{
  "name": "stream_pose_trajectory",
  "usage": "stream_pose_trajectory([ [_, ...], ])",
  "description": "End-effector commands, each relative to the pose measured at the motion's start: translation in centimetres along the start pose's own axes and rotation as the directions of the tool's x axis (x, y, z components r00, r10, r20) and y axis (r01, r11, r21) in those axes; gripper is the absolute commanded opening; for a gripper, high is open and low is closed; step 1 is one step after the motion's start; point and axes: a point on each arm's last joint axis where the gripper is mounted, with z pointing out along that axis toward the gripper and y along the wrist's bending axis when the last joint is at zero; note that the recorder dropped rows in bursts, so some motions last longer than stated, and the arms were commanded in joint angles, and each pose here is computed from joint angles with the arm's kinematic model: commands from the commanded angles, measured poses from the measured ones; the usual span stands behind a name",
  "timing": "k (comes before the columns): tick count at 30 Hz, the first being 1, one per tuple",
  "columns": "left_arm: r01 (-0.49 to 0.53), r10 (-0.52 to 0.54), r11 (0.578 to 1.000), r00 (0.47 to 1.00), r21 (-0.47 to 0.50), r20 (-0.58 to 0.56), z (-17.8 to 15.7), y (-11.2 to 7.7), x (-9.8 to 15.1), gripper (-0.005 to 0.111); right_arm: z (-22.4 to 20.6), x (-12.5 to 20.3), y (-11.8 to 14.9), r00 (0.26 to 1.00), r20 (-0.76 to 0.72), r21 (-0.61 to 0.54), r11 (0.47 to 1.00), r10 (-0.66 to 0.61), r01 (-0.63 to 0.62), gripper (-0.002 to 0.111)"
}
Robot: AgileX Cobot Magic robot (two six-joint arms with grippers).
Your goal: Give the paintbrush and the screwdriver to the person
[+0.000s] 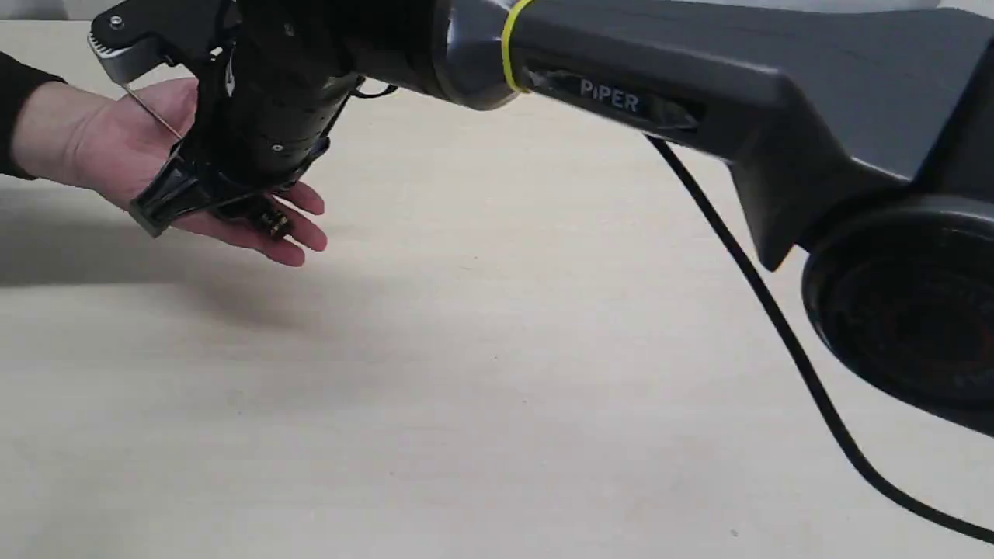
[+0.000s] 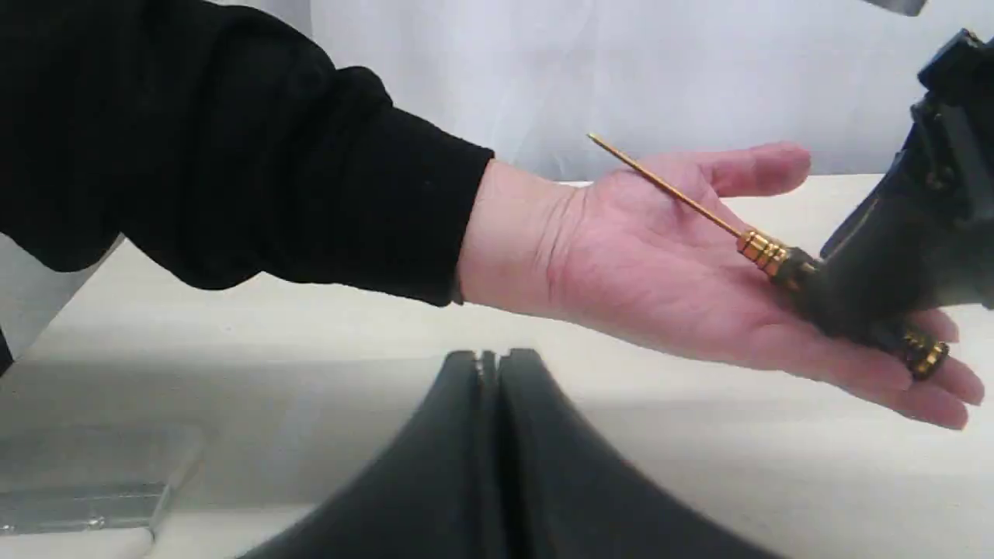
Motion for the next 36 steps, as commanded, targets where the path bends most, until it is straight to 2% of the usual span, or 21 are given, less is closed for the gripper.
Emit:
stream_pose_trajectory([
  [1, 0.005, -0.006, 1.000, 1.000, 0.008, 0.009, 0.0, -0.1, 0.0, 0.000, -1.5, -0.5, -0.4, 0.999, 0.024, 0.028, 0.999, -0.027, 0.026, 0.036],
  [4, 0.005, -0.006, 1.000, 1.000, 0.008, 0.009, 0.0, -0.1, 0.0, 0.000, -3.0, -1.0, -1.0, 0.999, 0.047, 0.068, 0.998, -0.021, 0.018, 0.008],
  [5, 0.005, -0.006, 1.000, 1.000, 0.008, 0.009, 0.0, -0.1, 0.0, 0.000, -3.7, -1.2, -1.4, 0.998, 0.061, 0.080, 0.997, -0.015, 0.010, 0.005],
  [11, 0.005, -0.006, 1.000, 1.000, 0.008, 0.009, 0.0, -0.1, 0.0, 0.000, -9.0, -2.5, -4.4, 0.980, 0.192, 0.143, 0.986, 0.060, -0.088, 0.005],
  [16, 0.005, -0.006, 1.000, 1.000, 0.008, 0.009, 0.0, -0.1, 0.0, 0.000, -12.5, -1.9, -6.0, 0.943, 0.326, 0.151, 0.981, 0.071, -0.126, 0.005],
  [20, 0.003, -0.004, 1.000, 1.000, 0.008, 0.013, 0.0, 0.0, -0.1, 0.000, -14.2, 0.7, -6.4, 0.901, 0.429, 0.145, 0.980, 0.060, -0.134, 0.005],
  [26, 0.003, -0.004, 1.000, 1.000, 0.008, 0.013, 0.0, 0.0, -0.1, 0.000, -16.6, 6.4, -5.1, 0.818, 0.574, 0.118, 0.986, 0.026, -0.114, 0.005],
  [36, 0.003, -0.004, 1.000, 1.000, 0.008, 0.013, 0.0, 0.0, -0.1, 0.000, -20.2, 15.4, -3.3, 0.771, 0.635, 0.139, 0.988, -0.043, -0.060, 0.005],
])
